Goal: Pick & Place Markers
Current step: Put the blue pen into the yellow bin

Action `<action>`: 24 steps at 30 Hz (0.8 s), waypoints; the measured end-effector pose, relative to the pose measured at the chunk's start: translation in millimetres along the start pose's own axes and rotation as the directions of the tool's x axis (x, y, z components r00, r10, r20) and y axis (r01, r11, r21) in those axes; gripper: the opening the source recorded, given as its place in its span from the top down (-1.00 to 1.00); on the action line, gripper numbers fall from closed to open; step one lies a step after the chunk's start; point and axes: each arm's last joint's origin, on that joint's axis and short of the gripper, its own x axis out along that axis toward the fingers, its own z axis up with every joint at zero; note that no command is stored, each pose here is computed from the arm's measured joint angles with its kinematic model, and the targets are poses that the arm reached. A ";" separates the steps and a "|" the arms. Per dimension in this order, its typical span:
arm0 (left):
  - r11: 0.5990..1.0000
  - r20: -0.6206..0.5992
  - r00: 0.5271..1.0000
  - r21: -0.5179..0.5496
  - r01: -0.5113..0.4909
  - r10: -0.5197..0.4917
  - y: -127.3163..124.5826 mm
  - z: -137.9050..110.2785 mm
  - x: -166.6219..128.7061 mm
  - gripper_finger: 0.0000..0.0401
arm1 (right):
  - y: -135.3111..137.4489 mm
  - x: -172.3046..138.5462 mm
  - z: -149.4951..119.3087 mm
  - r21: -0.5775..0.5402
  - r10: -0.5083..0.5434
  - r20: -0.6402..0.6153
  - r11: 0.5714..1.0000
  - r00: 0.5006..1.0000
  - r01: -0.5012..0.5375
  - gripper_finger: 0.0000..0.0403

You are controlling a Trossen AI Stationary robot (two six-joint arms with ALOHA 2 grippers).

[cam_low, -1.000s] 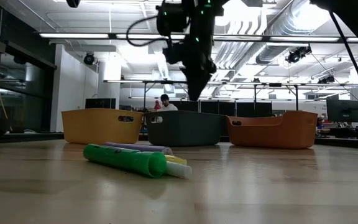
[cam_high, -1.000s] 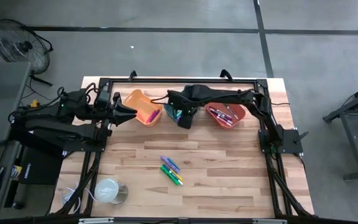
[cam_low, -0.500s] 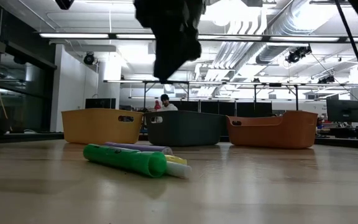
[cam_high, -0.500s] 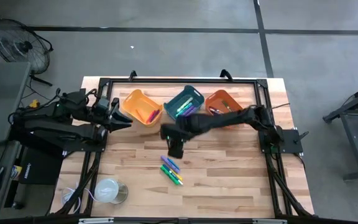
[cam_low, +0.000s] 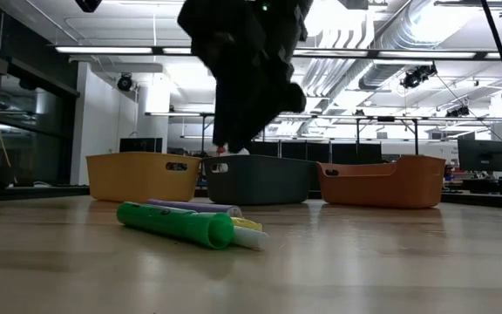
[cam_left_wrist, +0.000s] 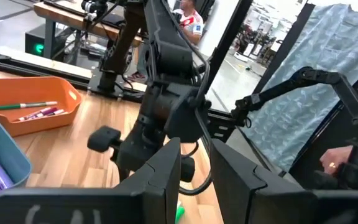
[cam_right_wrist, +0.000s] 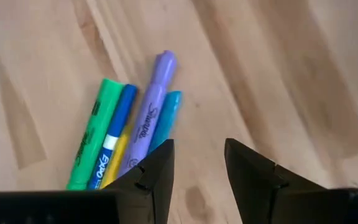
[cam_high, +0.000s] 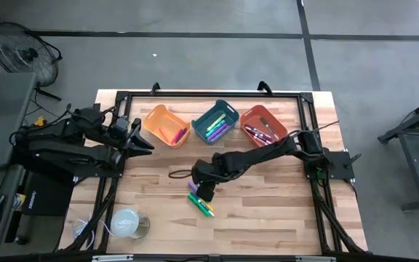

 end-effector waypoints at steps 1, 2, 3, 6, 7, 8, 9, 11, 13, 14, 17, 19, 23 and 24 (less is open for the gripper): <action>1.000 -0.002 1.000 -0.001 -0.001 0.001 0.1 -0.2 0.0 0.58 | 1.3 4.3 -2.8 -0.004 0.012 0.009 1.000 1.000 -0.012 0.35; 1.000 -0.006 1.000 -0.002 -0.003 0.003 0.2 -0.6 0.0 0.58 | 2.9 8.8 -5.2 -0.007 0.029 0.024 1.000 0.999 -0.029 0.35; 1.000 -0.012 1.000 -0.003 -0.005 0.004 0.4 -1.2 0.0 0.58 | 4.2 13.1 -7.8 -0.011 0.043 0.039 0.999 0.998 -0.042 0.35; 1.000 -0.028 1.000 -0.008 -0.010 0.010 1.0 -2.8 0.0 0.58 | 6.2 24.6 -17.3 -0.020 0.072 0.057 0.997 0.996 -0.071 0.35; 1.000 -0.033 0.999 -0.009 -0.012 0.011 1.1 -3.3 -0.1 0.58 | 6.6 27.6 -20.4 -0.022 0.077 0.061 0.997 0.995 -0.075 0.35; 1.000 -0.041 0.999 -0.011 -0.013 0.013 1.3 -4.0 -0.1 0.58 | 7.0 30.4 -23.1 -0.023 0.080 0.067 0.997 0.995 -0.079 0.35; 1.000 -0.049 0.999 -0.016 -0.014 0.013 1.5 -4.8 -0.1 0.58 | 7.8 32.6 -25.5 -0.027 0.085 0.074 0.996 0.994 -0.083 0.35; 1.000 -0.054 0.998 -0.018 -0.015 0.014 1.7 -5.2 -0.2 0.58 | 9.2 35.8 -30.9 -0.037 0.082 0.076 0.996 0.994 -0.079 0.35; 1.000 -0.063 0.998 -0.021 -0.018 0.017 2.0 -6.2 -0.2 0.58 | 10.8 38.0 -35.9 -0.051 0.064 0.087 0.997 0.994 -0.059 0.35; 1.000 -0.067 0.998 -0.022 -0.020 0.018 2.1 -6.6 -0.2 0.58 | 12.0 38.8 -38.3 -0.065 0.056 0.092 0.997 0.994 -0.050 0.35; 1.000 -0.066 0.998 -0.021 -0.019 0.017 2.0 -6.4 -0.2 0.58 | 15.9 39.0 -44.4 -0.090 0.019 0.112 0.996 0.994 -0.009 0.35; 1.000 -0.066 0.998 -0.022 -0.019 0.017 2.0 -6.4 -0.2 0.58 | 19.5 38.2 -46.6 -0.098 -0.003 0.141 0.995 0.990 0.017 0.35; 1.000 -0.066 0.998 -0.025 -0.019 0.017 2.0 -6.4 -0.2 0.58 | 22.0 37.6 -48.0 -0.105 -0.020 0.165 0.994 0.986 0.038 0.35; 1.000 -0.066 0.998 -0.025 -0.019 0.017 2.0 -6.4 -0.2 0.58 | 22.2 37.5 -47.9 -0.103 -0.015 0.164 0.994 0.986 0.032 0.35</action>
